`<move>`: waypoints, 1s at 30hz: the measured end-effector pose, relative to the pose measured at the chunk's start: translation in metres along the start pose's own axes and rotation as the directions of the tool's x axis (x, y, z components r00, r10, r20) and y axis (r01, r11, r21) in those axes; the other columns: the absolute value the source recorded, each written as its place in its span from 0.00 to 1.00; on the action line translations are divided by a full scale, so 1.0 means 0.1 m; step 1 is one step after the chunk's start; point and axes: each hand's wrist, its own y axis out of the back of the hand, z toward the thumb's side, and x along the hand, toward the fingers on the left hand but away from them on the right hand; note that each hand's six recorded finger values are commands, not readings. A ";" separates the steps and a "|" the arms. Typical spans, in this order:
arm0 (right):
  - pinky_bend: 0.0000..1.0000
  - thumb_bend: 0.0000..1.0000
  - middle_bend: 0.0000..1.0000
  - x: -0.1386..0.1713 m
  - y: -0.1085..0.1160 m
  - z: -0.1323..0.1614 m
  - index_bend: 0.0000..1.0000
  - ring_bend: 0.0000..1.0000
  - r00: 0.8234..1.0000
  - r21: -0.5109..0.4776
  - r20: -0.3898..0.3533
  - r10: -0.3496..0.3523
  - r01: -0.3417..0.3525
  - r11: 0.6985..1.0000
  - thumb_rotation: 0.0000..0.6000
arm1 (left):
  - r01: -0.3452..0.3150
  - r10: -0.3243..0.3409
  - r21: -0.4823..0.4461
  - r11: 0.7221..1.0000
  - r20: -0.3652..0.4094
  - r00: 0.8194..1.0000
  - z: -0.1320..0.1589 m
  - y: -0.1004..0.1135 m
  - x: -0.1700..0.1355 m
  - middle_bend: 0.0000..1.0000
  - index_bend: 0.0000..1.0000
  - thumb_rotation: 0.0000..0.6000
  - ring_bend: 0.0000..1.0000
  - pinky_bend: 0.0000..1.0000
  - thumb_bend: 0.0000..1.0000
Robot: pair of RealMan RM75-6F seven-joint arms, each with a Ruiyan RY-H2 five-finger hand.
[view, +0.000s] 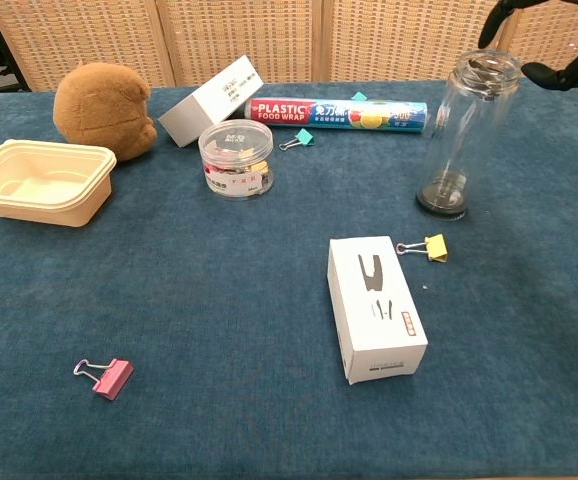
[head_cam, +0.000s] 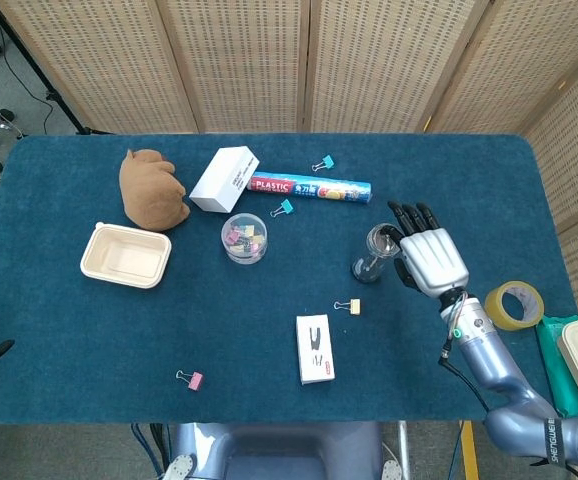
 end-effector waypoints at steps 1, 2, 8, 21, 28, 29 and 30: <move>0.00 0.56 0.00 0.01 -0.01 -0.01 0.29 0.00 1.000 0.000 0.001 0.003 -0.003 1.000 1.00 | 0.000 0.000 0.000 1.000 0.000 1.000 0.00 0.00 0.00 0.00 0.00 1.00 0.00 0.00 0.00; 0.00 0.56 0.00 0.01 -0.01 -0.01 0.29 0.00 1.000 0.002 0.002 0.005 -0.005 1.000 1.00 | -0.001 0.001 -0.001 1.000 0.000 1.000 0.00 0.00 0.00 0.00 0.00 1.00 0.00 0.00 0.00; 0.00 0.56 0.00 0.02 -0.04 -0.06 0.31 0.00 1.000 0.002 0.009 0.010 -0.010 1.000 1.00 | 0.003 -0.003 -0.001 1.000 0.000 1.000 0.00 -0.01 0.00 0.00 0.00 1.00 0.00 0.00 0.00; 0.00 0.57 0.00 -0.04 -0.09 0.00 0.31 0.00 1.000 -0.007 -0.006 0.013 -0.013 1.000 1.00 | 0.004 -0.004 -0.003 1.000 -0.002 1.000 0.00 -0.01 0.00 0.00 0.00 1.00 0.00 0.00 0.00; 0.00 0.57 0.00 -0.07 -0.08 0.03 0.31 0.00 1.000 -0.016 -0.009 0.003 -0.004 1.000 1.00 | 0.003 -0.003 -0.005 1.000 -0.002 1.000 0.00 0.00 0.00 0.00 0.00 1.00 0.00 0.00 0.00; 0.00 0.57 0.00 -0.08 -0.07 0.04 0.31 0.00 1.000 -0.019 -0.009 0.001 -0.001 1.000 1.00 | 0.004 -0.004 -0.005 1.000 -0.002 1.000 0.00 0.00 0.00 0.00 0.00 1.00 0.00 0.00 0.00; 0.00 0.57 0.00 -0.09 -0.06 0.04 0.31 0.00 1.000 -0.020 -0.009 -0.001 0.001 1.000 1.00 | 0.003 -0.003 -0.006 1.000 -0.001 1.000 0.00 0.00 0.00 0.00 0.00 1.00 0.00 0.00 0.00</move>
